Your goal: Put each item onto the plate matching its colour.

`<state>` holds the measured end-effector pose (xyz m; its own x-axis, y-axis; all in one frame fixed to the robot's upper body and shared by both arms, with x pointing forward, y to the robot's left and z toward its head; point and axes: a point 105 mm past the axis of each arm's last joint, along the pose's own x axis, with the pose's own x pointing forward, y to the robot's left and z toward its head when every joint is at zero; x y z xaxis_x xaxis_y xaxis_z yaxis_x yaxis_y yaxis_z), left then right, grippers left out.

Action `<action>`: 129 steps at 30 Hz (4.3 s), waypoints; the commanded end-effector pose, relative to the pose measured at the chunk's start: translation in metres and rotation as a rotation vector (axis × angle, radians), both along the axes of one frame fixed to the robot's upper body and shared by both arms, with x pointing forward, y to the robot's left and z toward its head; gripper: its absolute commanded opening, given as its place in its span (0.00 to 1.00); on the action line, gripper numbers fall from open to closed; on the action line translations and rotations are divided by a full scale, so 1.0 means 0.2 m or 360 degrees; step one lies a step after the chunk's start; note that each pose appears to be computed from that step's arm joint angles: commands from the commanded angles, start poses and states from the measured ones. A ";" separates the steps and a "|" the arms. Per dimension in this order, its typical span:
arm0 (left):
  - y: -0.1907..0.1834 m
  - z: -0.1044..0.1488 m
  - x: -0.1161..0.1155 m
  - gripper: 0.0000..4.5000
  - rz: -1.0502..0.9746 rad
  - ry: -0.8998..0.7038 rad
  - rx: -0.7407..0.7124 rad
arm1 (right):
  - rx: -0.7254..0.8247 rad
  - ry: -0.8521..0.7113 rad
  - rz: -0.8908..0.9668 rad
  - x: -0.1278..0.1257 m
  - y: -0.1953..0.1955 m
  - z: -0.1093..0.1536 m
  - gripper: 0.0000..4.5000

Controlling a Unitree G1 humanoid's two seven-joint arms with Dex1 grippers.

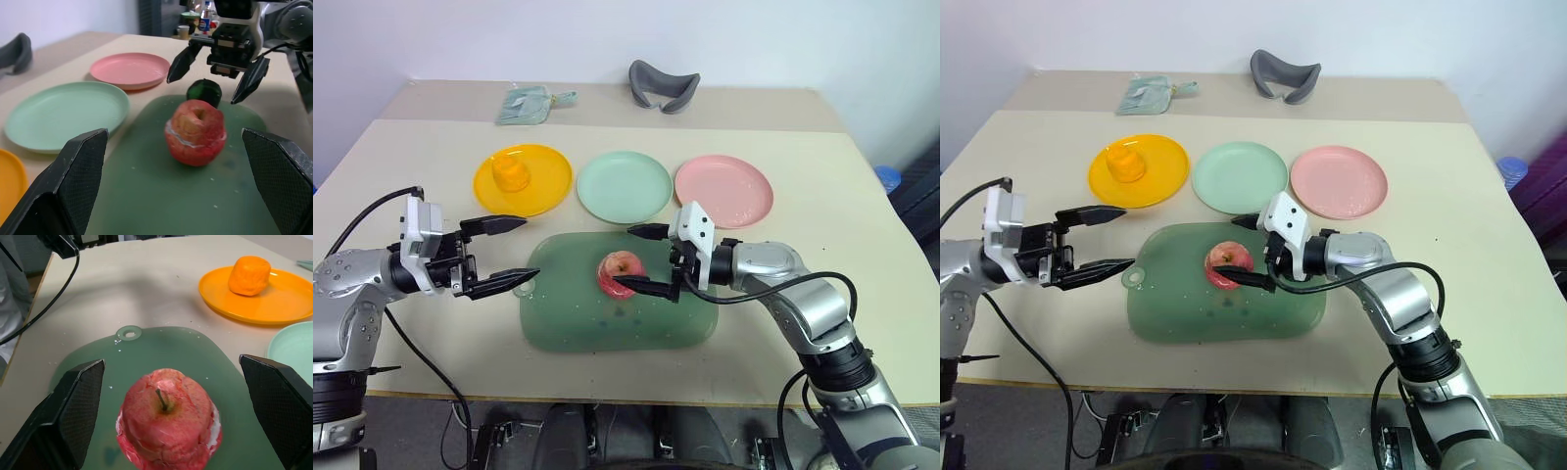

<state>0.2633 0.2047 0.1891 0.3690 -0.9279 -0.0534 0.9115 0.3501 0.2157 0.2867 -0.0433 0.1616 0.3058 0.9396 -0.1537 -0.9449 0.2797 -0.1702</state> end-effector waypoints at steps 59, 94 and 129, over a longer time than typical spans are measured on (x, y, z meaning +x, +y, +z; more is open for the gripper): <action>0.01 -0.05 -0.10 1.00 -0.0227 0.0028 0.0196 | 0.0150 0.0158 0.0071 0.04 -0.03 -0.02 0.72; -0.03 -0.06 -0.10 1.00 -0.0243 0.0069 0.0161 | 0.0027 0.0051 0.0162 0.07 -0.02 -0.13 0.81; -0.13 -0.09 -0.05 1.00 -0.0197 0.0015 0.0082 | 0.0219 -0.0080 -0.1525 0.84 -0.79 0.19 0.49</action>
<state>0.2562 0.1823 0.1651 0.2563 -0.9604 -0.1096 0.9545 0.2335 0.1856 0.4514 -0.2018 0.1765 0.9477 0.3011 -0.1055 -0.3114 0.9450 -0.0998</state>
